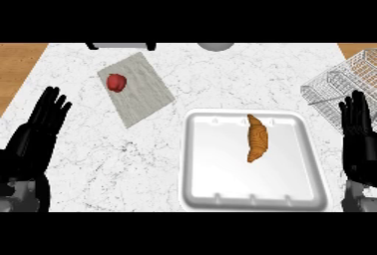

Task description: Pick the croissant from the tray and place it in the tiered basket

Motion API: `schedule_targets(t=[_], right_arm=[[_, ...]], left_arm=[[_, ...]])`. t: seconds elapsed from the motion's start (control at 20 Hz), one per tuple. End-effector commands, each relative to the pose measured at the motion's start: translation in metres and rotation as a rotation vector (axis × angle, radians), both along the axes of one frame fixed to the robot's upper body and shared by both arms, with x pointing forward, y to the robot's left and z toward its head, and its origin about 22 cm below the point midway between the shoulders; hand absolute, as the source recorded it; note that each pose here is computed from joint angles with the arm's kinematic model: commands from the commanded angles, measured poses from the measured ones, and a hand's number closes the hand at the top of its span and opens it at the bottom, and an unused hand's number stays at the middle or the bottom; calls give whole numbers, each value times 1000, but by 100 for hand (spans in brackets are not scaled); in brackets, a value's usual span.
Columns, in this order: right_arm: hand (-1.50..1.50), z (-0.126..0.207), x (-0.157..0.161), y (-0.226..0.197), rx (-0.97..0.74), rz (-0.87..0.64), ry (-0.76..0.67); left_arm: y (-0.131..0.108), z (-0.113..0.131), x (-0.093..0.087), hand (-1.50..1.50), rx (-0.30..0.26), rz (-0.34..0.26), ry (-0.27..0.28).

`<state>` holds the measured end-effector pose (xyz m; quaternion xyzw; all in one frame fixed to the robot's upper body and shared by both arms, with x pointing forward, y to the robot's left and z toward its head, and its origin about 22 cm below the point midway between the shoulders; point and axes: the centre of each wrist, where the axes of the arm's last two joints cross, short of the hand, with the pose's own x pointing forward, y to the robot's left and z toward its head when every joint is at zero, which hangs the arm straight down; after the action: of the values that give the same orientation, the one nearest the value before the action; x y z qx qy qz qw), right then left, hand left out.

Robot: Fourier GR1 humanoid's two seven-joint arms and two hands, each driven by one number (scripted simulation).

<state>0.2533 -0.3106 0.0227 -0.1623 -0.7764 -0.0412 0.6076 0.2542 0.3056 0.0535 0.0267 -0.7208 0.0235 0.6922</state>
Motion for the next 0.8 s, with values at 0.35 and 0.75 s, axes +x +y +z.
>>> schedule_targets(t=[0.35,0.75], right_arm=[[150,-74,-48,-18,124,-542,372],[-150,-38,-64,67,186,-709,327]], left_arm=[[17,2,2,0,339,85,14],[-2,-21,19,0,421,93,86]])
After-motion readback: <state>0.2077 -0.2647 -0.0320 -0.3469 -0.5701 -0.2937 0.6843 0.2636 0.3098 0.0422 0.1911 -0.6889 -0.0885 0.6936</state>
